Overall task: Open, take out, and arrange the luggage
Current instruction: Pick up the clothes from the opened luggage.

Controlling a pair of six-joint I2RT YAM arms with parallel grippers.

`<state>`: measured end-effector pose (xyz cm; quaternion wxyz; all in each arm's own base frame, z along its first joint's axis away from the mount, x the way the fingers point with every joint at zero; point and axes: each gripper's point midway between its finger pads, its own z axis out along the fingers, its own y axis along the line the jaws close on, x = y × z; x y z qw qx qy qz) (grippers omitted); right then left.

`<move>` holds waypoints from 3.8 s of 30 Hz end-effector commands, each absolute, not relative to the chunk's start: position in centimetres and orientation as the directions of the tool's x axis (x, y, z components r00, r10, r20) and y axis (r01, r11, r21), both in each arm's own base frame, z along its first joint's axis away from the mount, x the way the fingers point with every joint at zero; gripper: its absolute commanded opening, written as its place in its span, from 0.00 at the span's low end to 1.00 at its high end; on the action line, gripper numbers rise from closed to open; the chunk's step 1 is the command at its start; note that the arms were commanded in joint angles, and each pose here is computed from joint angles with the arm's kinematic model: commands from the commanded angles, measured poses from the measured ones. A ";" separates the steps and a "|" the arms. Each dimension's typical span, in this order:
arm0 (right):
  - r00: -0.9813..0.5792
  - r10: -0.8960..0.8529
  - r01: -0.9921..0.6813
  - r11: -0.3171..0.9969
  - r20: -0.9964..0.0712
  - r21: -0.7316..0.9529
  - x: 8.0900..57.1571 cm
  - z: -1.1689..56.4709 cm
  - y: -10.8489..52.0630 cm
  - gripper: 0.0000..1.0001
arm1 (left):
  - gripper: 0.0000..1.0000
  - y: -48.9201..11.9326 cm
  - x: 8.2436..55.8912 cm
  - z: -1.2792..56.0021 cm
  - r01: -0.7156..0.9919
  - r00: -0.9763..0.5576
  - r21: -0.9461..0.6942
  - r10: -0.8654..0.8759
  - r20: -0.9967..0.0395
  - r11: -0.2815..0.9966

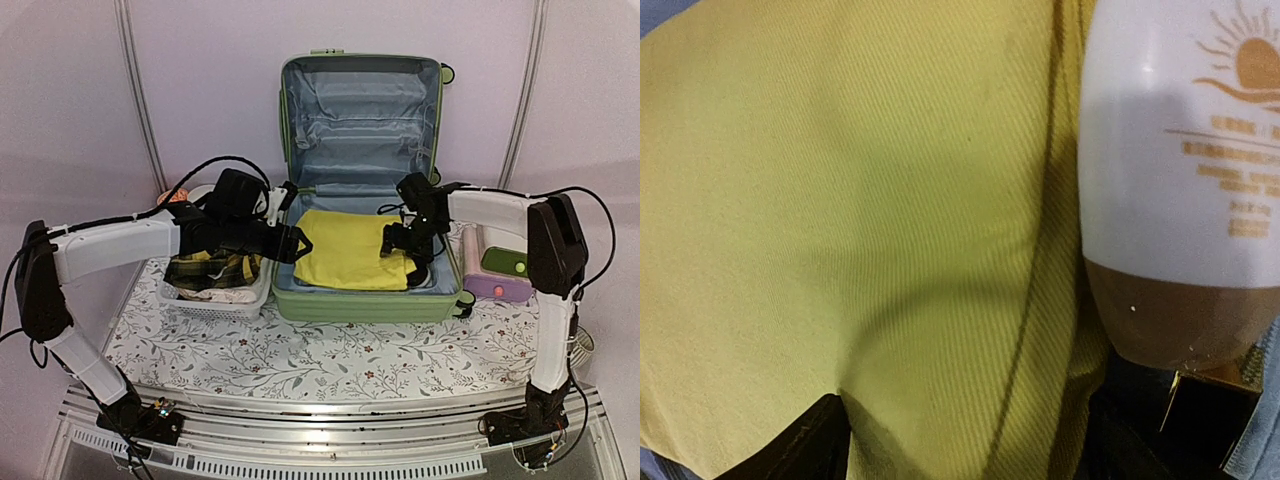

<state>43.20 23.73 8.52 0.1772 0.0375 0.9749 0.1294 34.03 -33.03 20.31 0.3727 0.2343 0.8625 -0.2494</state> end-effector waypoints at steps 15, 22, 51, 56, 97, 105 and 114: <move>-0.938 0.110 -0.123 0.781 -0.328 0.612 43.4 12.0 32.3 0.46 | 0.70 -32.9 34.0 21.6 0.601 -0.582 -0.233 0.219 -0.783 0.765; -0.892 0.154 -0.210 0.690 -0.425 0.692 43.8 21.7 33.4 0.04 | 0.70 -32.8 34.0 21.3 0.599 -0.583 -0.232 0.219 -0.782 0.767; -0.883 0.269 -0.032 0.783 -0.385 0.621 37.6 22.5 26.8 0.02 | 0.74 -37.6 27.0 23.4 0.822 -0.441 -0.234 0.320 -0.838 0.520; -0.884 0.314 0.027 0.776 -0.348 0.631 35.0 21.6 25.1 0.02 | 0.82 -39.7 23.8 23.4 0.900 -0.270 -0.085 0.395 -0.878 0.428; -0.822 0.546 0.364 0.719 -0.158 0.592 27.4 16.3 21.2 0.96 | 0.09 -52.0 22.1 23.6 0.790 0.325 0.483 0.411 -0.852 0.377; -0.789 0.590 0.374 0.683 -0.171 0.628 29.0 16.4 19.4 0.97 | 0.00 -49.8 20.2 25.3 0.808 0.321 0.462 0.384 -0.866 0.367; -0.787 0.617 0.445 0.567 0.001 0.693 27.2 15.2 21.0 0.94 | 0.00 -49.4 20.2 25.1 0.810 0.280 0.432 0.387 -0.879 0.395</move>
